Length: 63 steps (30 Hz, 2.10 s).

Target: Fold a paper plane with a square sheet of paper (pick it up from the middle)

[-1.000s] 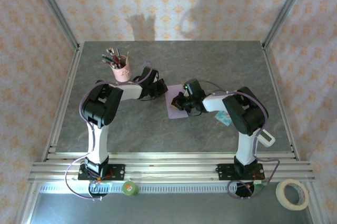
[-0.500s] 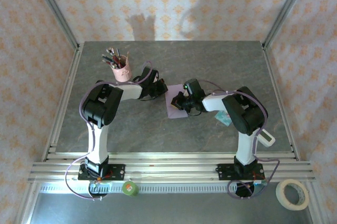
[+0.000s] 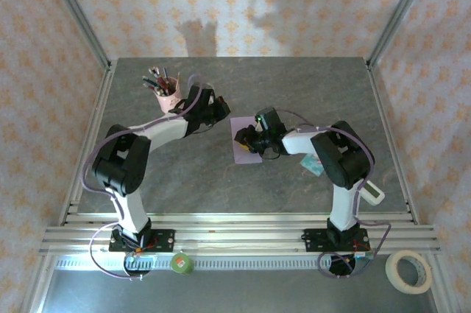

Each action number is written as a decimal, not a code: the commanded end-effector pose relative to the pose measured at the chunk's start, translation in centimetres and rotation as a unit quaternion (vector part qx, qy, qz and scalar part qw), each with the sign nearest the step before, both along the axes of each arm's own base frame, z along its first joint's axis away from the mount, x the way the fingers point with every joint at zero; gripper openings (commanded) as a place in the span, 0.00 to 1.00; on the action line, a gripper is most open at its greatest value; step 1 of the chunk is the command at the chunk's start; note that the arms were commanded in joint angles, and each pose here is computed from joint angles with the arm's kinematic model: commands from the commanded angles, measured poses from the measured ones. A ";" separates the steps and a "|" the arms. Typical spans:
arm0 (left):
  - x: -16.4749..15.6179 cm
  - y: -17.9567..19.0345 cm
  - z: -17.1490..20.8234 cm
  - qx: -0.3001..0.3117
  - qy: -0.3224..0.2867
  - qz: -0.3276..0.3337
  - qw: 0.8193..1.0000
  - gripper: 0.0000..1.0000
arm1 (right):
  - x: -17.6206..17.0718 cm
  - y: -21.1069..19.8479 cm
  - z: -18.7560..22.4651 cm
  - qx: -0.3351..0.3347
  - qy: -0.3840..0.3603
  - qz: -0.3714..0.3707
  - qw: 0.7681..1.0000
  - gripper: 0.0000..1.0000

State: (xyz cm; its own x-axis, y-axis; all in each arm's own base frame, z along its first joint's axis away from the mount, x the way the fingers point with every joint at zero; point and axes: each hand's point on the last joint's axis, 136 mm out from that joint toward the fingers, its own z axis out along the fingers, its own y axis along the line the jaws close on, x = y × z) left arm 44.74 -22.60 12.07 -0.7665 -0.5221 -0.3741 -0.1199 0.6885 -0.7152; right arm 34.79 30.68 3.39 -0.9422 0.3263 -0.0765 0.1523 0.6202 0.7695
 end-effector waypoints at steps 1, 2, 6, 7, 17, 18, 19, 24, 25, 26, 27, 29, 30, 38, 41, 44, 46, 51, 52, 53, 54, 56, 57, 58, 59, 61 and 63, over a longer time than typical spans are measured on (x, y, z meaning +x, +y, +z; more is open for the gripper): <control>-1.1 0.6 -1.4 -0.007 0.015 0.010 1.000 0.03 | -1.2 -1.3 -3.4 -0.045 0.040 -0.007 0.998 0.36; -1.5 0.4 -1.6 -0.014 0.018 0.004 1.000 0.03 | -1.3 -1.4 -3.5 -0.047 0.042 -0.006 0.998 0.36; -2.9 -0.9 -2.7 -0.026 0.032 -0.019 0.999 0.00 | -1.4 -1.8 -4.0 -0.058 0.048 -0.009 0.997 0.27; -3.3 -1.3 -3.0 -0.025 0.036 -0.024 0.999 0.00 | -1.4 -1.9 -4.1 -0.063 0.050 -0.010 0.997 0.24; -6.2 -3.7 -6.6 0.002 0.081 -0.073 0.994 0.00 | -1.4 -2.3 -4.7 -0.085 0.058 -0.008 0.995 0.03; -6.4 -3.8 -7.1 0.006 0.087 -0.074 0.993 0.00 | -1.4 -2.3 -4.7 -0.085 0.059 -0.009 0.995 0.02; -6.5 -3.8 -7.3 0.009 0.091 -0.075 0.993 0.00 | -1.4 -2.3 -4.6 -0.086 0.058 -0.008 0.995 0.02; -6.7 -3.4 -8.6 0.024 0.106 -0.068 0.992 0.00 | -1.4 -2.4 -4.7 -0.089 0.059 -0.009 0.994 0.00; -6.8 -3.3 -8.8 0.026 0.109 -0.066 0.991 0.00 | -1.4 -2.4 -4.7 -0.089 0.059 -0.010 0.994 0.00; -6.8 -3.2 -9.0 0.028 0.111 -0.064 0.991 0.00 | -1.4 -2.4 -4.7 -0.089 0.059 -0.010 0.994 0.00; -6.9 -3.1 -9.2 0.029 0.114 -0.063 0.991 0.00 | -1.4 -2.4 -4.7 -0.090 0.059 -0.010 0.994 0.00; -7.1 -3.1 -9.5 0.031 0.119 -0.063 0.990 0.00 | -1.4 -2.4 -4.8 -0.090 0.060 -0.010 0.994 0.00; -7.2 -3.0 -9.6 0.032 0.121 -0.062 0.990 0.00 | -1.4 -2.5 -4.8 -0.090 0.061 -0.011 0.994 0.00; -7.7 -2.9 -10.7 0.039 0.134 -0.063 0.988 0.00 | -1.3 -2.4 -4.8 -0.087 0.061 -0.012 0.994 0.00; -7.8 -2.5 -11.0 0.051 0.141 -0.055 0.987 0.00 | -1.4 -2.3 -4.5 -0.077 0.064 -0.012 0.995 0.00; -7.9 -1.9 -11.4 0.062 0.146 -0.046 0.986 0.00 | -1.2 -1.9 -3.6 -0.059 0.058 -0.015 0.996 0.00; -8.3 -1.6 -12.7 0.074 0.162 -0.044 0.983 0.00 | -0.9 -1.7 -3.0 -0.053 0.053 -0.013 0.997 0.00; -9.3 -0.4 -14.3 0.105 0.181 -0.039 0.977 0.00 | -0.1 -1.1 -0.5 -0.030 0.030 -0.006 0.999 0.00; -9.6 -0.1 -14.7 0.111 0.186 -0.039 0.976 0.00 | 0.1 -1.1 0.0 -0.029 0.024 -0.004 0.999 0.00; -9.8 0.1 -14.9 0.115 0.188 -0.039 0.975 0.00 | 0.2 -1.0 0.5 -0.028 0.018 -0.004 0.999 0.00; -9.9 0.3 -15.2 0.119 0.191 -0.037 0.974 0.00 | 0.3 -1.1 0.9 -0.029 0.012 -0.004 0.999 0.00; -10.0 0.4 -15.3 0.121 0.192 -0.037 0.973 0.00 | 0.4 -1.6 0.8 -0.044 0.008 -0.007 0.999 0.00; -10.0 0.4 -15.3 0.121 0.191 -0.037 0.973 0.00 | 0.4 -1.9 0.5 -0.053 0.008 -0.010 0.999 0.00; -9.9 0.3 -15.3 0.122 0.190 -0.039 0.973 0.00 | 0.3 -2.2 0.0 -0.060 0.011 -0.011 0.998 0.00; -9.8 0.3 -15.2 0.123 0.190 -0.040 0.973 0.00 | 0.3 -2.4 -0.3 -0.064 0.013 -0.013 0.998 0.00; -9.7 0.2 -15.1 0.125 0.188 -0.041 0.973 0.00 | 0.1 -2.9 -1.1 -0.073 0.019 -0.016 0.997 0.00; -9.6 0.3 -15.0 0.126 0.186 -0.041 0.974 0.00 | 0.0 -3.4 -1.8 -0.084 0.023 -0.021 0.996 0.00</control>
State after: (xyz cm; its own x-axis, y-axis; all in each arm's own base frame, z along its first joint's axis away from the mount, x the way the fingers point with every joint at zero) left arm 37.81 -25.11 1.77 -0.8887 -0.4026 -0.2196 -0.2020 0.7736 -0.6006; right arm 34.60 28.75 2.28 -0.9413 0.3318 -0.0624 0.1981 0.6926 0.6936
